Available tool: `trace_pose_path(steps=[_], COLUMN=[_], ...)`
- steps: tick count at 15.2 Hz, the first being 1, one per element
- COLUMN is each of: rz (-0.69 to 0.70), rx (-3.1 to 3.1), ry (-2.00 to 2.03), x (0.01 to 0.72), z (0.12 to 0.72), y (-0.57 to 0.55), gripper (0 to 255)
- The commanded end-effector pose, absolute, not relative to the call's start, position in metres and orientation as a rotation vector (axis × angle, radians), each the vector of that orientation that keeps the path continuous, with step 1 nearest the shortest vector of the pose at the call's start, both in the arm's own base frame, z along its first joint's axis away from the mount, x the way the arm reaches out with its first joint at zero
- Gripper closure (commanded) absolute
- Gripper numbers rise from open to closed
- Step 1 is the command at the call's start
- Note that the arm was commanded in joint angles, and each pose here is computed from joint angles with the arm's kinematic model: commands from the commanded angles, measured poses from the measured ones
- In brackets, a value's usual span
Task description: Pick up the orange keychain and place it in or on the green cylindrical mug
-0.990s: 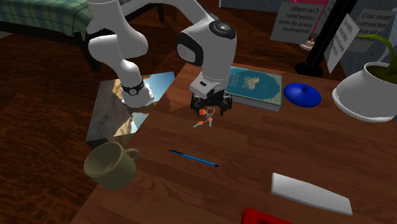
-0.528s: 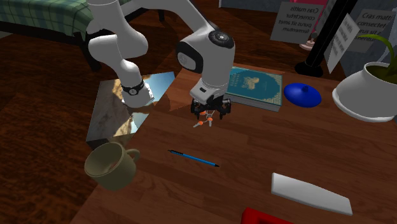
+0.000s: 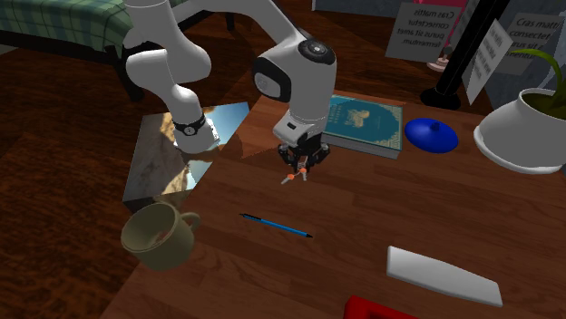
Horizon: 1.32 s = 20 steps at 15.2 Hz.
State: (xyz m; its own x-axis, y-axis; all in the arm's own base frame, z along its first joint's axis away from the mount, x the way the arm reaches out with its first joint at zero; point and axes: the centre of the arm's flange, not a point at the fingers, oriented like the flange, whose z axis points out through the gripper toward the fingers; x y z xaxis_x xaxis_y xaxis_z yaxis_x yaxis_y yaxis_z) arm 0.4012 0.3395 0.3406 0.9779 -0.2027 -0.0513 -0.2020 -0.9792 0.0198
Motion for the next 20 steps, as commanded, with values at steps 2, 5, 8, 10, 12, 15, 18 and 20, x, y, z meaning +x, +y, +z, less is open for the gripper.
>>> trace_pose_path(steps=[2, 5, 8, 10, 12, 15, 18, 20], rz=[-0.112, -0.112, -0.112, -0.112, -0.112, -0.112, -0.112, -0.112], rx=[3.089, 3.089, 3.089, 3.089, 3.089, 3.089, 3.089, 3.089], ry=[-0.324, -0.324, -0.324, -0.324, -0.324, -0.324, -0.324, -0.324], x=[0.401, 0.402, 0.399, 0.399, 0.399, 0.399, 0.399, 0.399], z=[0.335, 0.332, 0.345, 0.355, 0.366, 0.382, 0.398, 0.408], y=[0.334, 0.333, 0.334, 0.334, 0.334, 0.334, 0.334, 0.334], gripper=[255, 255, 255, 255, 255, 255, 255, 255])
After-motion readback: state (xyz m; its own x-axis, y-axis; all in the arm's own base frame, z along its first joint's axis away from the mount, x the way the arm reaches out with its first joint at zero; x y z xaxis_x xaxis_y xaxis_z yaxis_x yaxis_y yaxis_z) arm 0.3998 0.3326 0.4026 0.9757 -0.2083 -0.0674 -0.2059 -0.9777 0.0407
